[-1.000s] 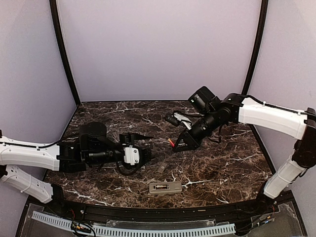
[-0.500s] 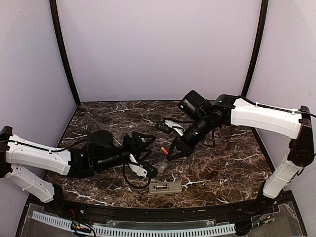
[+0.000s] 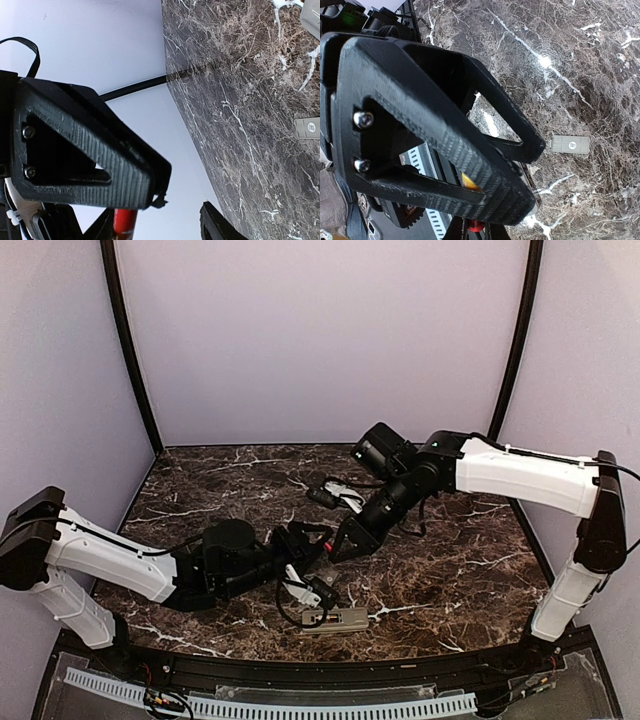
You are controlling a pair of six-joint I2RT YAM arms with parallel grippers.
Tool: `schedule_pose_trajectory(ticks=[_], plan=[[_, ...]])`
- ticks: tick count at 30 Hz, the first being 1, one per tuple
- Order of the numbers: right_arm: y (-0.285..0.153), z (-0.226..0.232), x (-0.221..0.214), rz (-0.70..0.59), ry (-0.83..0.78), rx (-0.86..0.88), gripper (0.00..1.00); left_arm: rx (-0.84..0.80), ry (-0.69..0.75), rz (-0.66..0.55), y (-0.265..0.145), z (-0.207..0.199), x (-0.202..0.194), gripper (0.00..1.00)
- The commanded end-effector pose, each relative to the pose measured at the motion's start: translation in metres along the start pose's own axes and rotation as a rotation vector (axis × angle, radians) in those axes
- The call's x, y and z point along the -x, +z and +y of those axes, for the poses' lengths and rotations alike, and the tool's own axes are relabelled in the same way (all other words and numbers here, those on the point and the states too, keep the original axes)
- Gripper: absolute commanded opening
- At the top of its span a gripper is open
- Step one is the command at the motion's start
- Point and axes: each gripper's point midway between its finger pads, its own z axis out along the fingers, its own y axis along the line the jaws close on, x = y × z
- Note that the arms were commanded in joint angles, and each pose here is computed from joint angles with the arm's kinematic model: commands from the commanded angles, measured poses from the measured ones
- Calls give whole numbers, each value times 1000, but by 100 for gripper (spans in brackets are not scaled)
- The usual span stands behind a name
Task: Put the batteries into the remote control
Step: Pass from the right arm to the left
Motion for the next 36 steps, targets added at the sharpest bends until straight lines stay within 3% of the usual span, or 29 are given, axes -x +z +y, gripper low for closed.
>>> schedule_pose_trajectory(ticks=[1, 4, 8, 12, 19, 22, 26, 28, 30, 33, 36], plan=[[-4, 9, 17, -46, -36, 13, 0, 110, -17, 39, 1, 29, -7, 54], [-4, 9, 17, -47, -35, 11, 0, 107, -21, 30, 0, 29, -5, 46], [-2, 8, 16, -44, -32, 16, 0, 112, -39, 31, -1, 31, -6, 15], [-1, 6, 18, -49, -33, 3, 0, 109, -43, 21, -2, 30, -1, 1], [-9, 1, 23, -80, -36, -46, 1, 103, -98, 50, -4, 24, -2, 0], [-17, 1, 23, -117, -33, -75, 28, 98, -188, 78, -4, 22, -5, 0], [-40, 10, 25, -257, -42, -88, 47, 12, -482, 119, -9, 9, -10, 0], [-53, 20, 29, -365, -49, -61, 52, -87, -782, 67, -15, -1, 2, 0], [-65, 29, 34, -484, -60, -24, 59, -174, -975, 11, -23, -5, 16, 0], [-77, 31, 34, -587, -46, -20, 61, -287, -1174, -45, -31, -11, 34, 0], [-73, 29, 30, -594, -8, -7, 61, -386, -1362, -77, -37, -15, 49, 0]])
